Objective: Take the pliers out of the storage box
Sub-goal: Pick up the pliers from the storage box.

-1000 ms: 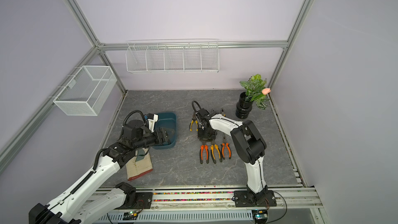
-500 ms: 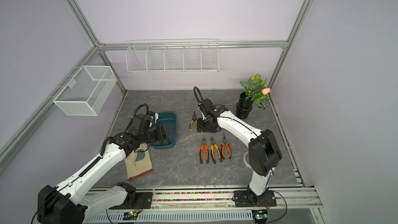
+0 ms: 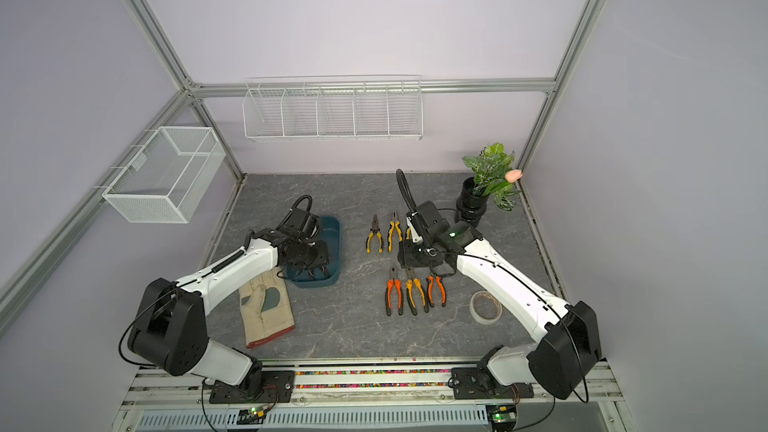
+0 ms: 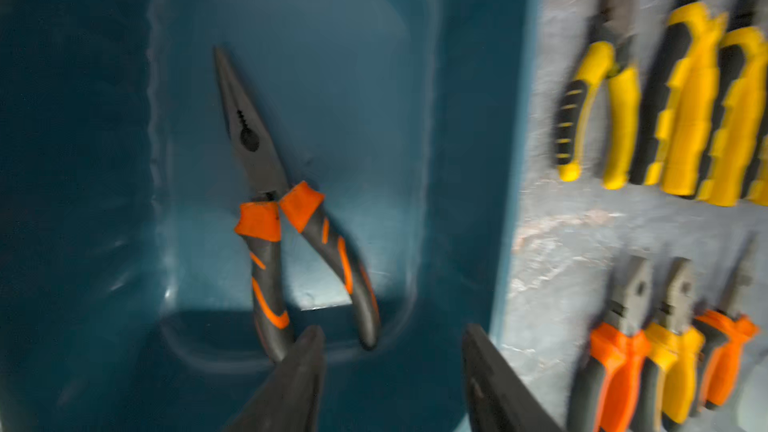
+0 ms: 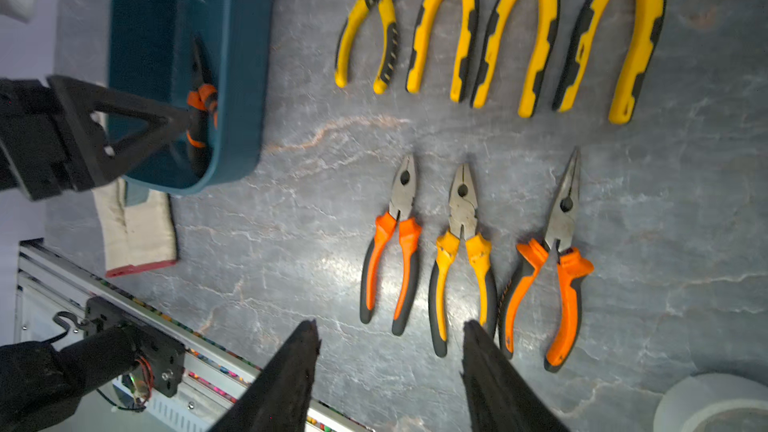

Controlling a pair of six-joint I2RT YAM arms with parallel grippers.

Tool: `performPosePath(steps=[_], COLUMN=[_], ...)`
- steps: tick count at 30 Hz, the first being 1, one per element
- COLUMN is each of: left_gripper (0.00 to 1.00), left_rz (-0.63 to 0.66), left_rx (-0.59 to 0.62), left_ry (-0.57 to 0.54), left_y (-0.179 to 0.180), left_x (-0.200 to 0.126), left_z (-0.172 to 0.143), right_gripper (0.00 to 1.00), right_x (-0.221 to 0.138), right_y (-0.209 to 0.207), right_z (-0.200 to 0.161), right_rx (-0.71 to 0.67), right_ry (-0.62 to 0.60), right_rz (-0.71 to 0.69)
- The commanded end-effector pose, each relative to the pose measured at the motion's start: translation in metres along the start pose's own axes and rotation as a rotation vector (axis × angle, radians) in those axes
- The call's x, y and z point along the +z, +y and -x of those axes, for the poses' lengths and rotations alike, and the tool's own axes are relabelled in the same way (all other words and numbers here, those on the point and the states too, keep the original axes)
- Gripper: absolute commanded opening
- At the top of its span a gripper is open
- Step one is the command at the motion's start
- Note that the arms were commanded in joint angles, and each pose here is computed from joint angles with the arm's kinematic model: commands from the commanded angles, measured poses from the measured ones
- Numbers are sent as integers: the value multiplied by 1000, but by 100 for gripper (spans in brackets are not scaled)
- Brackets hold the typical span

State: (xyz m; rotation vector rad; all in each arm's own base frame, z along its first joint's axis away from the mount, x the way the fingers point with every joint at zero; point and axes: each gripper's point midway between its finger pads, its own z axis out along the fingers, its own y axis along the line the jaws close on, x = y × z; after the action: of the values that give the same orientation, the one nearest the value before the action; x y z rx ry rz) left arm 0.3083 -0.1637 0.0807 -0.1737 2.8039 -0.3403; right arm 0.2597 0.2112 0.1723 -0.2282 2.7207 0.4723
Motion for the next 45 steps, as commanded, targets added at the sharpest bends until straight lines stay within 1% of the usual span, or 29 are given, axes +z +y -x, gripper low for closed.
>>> performPosePath(steps=[1, 3, 9, 12, 15, 20, 23, 26, 29, 31, 36, 38, 43, 45], left_gripper=[55, 55, 55, 57, 62, 67, 69, 71, 70, 68, 56, 50, 35, 32], left_rz=[65, 85, 83, 90, 101, 119, 99, 79, 102, 125, 165, 178, 208, 263], left_rx=[-38, -65, -164, -203, -224, -224, -226, -228, -228, -215, -155, -130, -21, 41], left_ry=[5, 15, 41, 53, 65, 94, 115, 141, 179, 209, 254, 260, 218, 177], left_y=[12, 21, 36, 42, 45, 47, 42, 35, 36, 38, 40, 41, 44, 51], left_x=[5, 11, 23, 26, 27, 36, 43, 49, 52, 51, 42, 38, 30, 27], left_z=[5, 4, -6, -10, -14, -15, -14, -13, -15, -18, -18, -16, 0, 14], right_gripper=[58, 58, 58, 58, 59, 59, 59, 59, 58, 58, 58, 58, 58, 58], right_x=[-1, 4, 15, 20, 25, 31, 35, 38, 39, 38, 37, 38, 39, 39], right_y=[-1, -3, -7, -8, -7, -4, -2, -3, -4, -4, -6, -7, -9, -9], right_z=[-5, -10, -16, -15, -14, -11, -10, -11, -12, -11, -12, -14, -18, -19], right_rx=[-19, -14, -16, -13, -6, 0, 5, 9, 12, 14, 31, 35, 39, 38], right_ry=[-19, -7, 26, 35, 49, 56, 64, 71, 71, 68, 49, 49, 57, 58], right_rz=[22, 29, 28, 31, 37, 50, 59, 57, 62, 66, 81, 85, 90, 92])
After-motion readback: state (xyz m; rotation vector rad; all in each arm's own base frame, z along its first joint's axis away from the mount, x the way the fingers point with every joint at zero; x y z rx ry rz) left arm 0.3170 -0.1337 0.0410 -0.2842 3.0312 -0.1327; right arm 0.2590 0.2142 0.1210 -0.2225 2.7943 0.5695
